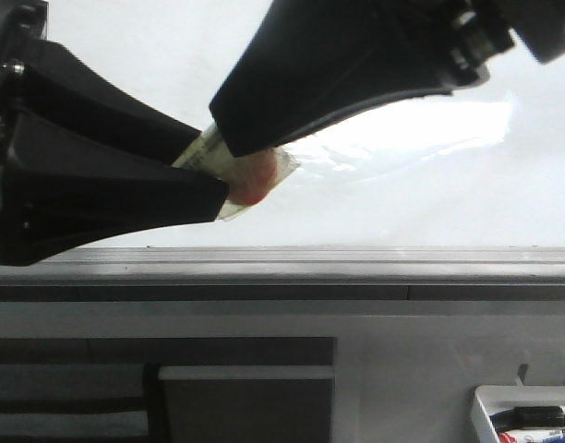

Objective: Write number 5 on whiteboard

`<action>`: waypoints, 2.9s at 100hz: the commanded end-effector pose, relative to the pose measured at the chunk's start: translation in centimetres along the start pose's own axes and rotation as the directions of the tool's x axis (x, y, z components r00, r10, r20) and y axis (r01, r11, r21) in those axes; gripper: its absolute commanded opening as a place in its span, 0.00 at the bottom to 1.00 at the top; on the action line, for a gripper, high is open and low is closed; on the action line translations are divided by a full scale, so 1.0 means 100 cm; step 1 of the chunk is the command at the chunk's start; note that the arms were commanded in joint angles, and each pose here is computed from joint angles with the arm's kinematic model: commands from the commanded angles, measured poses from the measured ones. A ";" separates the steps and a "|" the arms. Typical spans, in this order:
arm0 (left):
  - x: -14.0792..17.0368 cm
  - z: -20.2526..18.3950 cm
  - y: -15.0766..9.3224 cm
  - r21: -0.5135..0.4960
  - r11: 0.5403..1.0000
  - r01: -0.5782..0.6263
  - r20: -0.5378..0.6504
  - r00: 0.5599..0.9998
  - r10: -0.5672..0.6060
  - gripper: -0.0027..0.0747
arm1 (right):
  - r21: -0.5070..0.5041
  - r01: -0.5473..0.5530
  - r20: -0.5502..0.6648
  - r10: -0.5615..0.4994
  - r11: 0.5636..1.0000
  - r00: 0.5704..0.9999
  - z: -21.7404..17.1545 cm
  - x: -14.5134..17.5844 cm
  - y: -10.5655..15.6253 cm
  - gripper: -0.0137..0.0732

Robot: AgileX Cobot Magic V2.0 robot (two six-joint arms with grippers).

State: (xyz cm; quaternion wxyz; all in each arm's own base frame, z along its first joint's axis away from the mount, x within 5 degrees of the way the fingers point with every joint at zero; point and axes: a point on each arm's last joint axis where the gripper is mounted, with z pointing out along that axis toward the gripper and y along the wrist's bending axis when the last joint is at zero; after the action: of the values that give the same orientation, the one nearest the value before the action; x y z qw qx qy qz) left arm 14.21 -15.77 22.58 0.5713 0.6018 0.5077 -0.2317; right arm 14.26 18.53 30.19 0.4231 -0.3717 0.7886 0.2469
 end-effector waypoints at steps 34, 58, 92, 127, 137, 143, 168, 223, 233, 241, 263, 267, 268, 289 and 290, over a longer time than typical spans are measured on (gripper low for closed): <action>-0.033 -0.017 0.006 -0.070 0.996 0.063 0.150 0.987 -0.052 0.55 | 0.059 -0.034 0.184 0.023 0.998 0.983 -0.009 -0.026 -0.012 0.09; -0.039 -0.049 0.016 -0.304 0.953 0.009 -0.024 1.000 -0.017 0.55 | 0.099 -0.059 0.235 0.034 0.993 0.971 -0.017 -0.043 -0.024 0.09; -0.044 -0.064 0.025 -0.450 0.864 0.228 0.067 0.973 -0.222 0.55 | 0.182 -0.079 0.194 0.043 0.980 0.980 -0.010 -0.077 -0.054 0.09; -0.036 -0.073 0.036 -0.532 0.806 0.260 0.072 0.962 -0.263 0.48 | 0.268 -0.102 0.160 0.060 0.958 0.985 0.006 -0.093 -0.090 0.09; -0.035 -0.075 0.039 -0.549 0.795 0.259 0.071 0.962 -0.265 0.48 | 0.264 -0.109 0.092 0.088 0.958 0.992 0.014 -0.085 -0.094 0.09; -0.035 -0.075 0.040 -0.552 0.792 0.259 0.076 0.962 -0.262 0.48 | 0.255 -0.114 0.039 0.108 0.960 0.993 0.018 -0.077 -0.094 0.09; -0.036 -0.076 0.040 -0.551 0.793 0.259 0.084 0.963 -0.257 0.48 | 0.245 -0.144 -0.010 0.151 0.959 0.988 0.025 -0.058 -0.092 0.09; -0.036 -0.075 0.040 -0.551 0.793 0.259 0.085 0.963 -0.256 0.48 | 0.137 -0.141 0.031 0.138 0.981 0.990 0.037 -0.061 -0.058 0.09; -0.036 -0.075 0.040 -0.551 0.793 0.259 0.085 0.963 -0.256 0.48 | 0.123 -0.132 0.076 0.123 0.984 0.990 0.020 -0.076 -0.053 0.09; -0.036 -0.075 0.040 -0.551 0.793 0.259 0.085 0.963 -0.256 0.48 | 0.135 -0.109 0.115 0.093 0.985 0.989 0.007 -0.082 -0.052 0.09; -0.036 -0.075 0.040 -0.551 0.793 0.259 0.085 0.963 -0.256 0.48 | 0.201 -0.116 0.134 0.090 0.973 0.987 0.001 -0.088 -0.071 0.09; -0.036 -0.075 0.040 -0.551 0.793 0.259 0.085 0.963 -0.256 0.48 | 0.212 -0.123 0.137 0.095 0.969 0.986 0.000 -0.088 -0.076 0.09; -0.036 -0.075 0.040 -0.551 0.793 0.259 0.085 0.963 -0.256 0.48 | 0.214 -0.124 0.137 0.096 0.969 0.986 0.000 -0.088 -0.076 0.09; -0.036 -0.076 0.040 -0.551 0.793 0.259 0.083 0.963 -0.257 0.48 | 0.234 -0.132 0.164 0.095 0.963 0.982 0.001 -0.089 -0.082 0.09; -0.036 -0.076 0.040 -0.551 0.793 0.259 0.083 0.963 -0.257 0.48 | 0.235 -0.132 0.164 0.095 0.963 0.982 0.001 -0.089 -0.082 0.09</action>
State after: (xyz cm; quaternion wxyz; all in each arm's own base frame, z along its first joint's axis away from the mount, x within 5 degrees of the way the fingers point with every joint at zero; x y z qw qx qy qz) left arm 14.13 -9.17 27.74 0.6583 0.3500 0.6545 -0.1257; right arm 23.86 17.26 34.70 0.4479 -0.2633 0.8323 0.1933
